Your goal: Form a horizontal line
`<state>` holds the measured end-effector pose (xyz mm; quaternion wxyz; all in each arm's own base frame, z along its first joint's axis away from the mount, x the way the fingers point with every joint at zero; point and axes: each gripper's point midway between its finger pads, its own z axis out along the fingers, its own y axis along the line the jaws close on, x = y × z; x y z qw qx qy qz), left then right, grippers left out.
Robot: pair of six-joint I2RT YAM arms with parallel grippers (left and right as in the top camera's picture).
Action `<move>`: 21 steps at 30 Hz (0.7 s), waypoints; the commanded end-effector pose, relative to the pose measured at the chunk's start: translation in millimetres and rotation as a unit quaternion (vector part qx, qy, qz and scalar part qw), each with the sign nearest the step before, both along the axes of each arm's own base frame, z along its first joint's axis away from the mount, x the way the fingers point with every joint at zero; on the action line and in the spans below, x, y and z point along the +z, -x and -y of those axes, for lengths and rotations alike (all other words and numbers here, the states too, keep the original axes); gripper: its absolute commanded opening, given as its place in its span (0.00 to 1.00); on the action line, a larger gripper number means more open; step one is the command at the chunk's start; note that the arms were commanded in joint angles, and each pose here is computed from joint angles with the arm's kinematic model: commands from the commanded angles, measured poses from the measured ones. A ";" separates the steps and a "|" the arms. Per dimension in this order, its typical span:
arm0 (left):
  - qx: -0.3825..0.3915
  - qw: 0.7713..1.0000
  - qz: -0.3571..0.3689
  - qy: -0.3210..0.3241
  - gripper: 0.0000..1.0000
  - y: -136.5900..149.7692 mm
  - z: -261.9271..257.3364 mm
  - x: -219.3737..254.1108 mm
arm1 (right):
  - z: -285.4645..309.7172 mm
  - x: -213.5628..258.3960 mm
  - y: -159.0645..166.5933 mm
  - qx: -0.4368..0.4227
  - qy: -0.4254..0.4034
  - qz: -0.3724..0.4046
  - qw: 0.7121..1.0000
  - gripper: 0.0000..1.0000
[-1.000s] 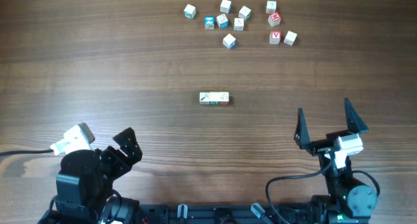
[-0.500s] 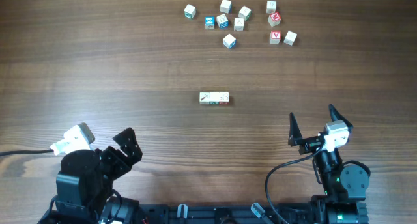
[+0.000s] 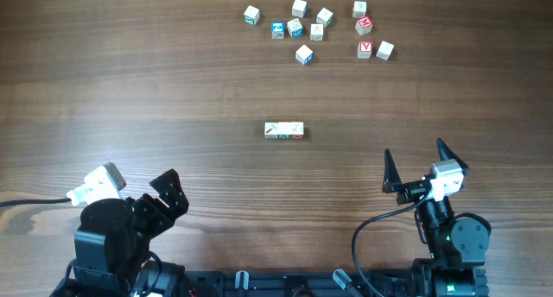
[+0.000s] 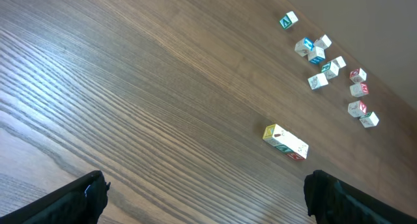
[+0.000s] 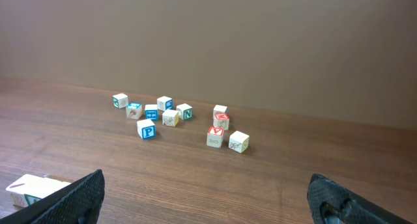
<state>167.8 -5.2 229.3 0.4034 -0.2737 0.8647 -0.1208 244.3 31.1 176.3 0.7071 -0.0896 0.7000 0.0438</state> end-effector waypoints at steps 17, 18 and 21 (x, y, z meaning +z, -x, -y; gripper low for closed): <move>0.003 0.999 0.020 -0.048 1.00 -6.1 -11.5 -11.0 | -0.8 2.1 0.6 0.001 -0.007 0.004 1.000 1.00; -0.025 0.996 0.045 -0.073 1.00 -12.8 -8.6 -10.6 | -0.8 2.1 0.6 0.001 -0.007 0.004 1.000 1.00; -0.113 0.973 0.155 -0.127 1.00 -30.8 7.2 -7.9 | -0.8 2.2 0.6 0.001 -0.007 0.004 1.000 1.00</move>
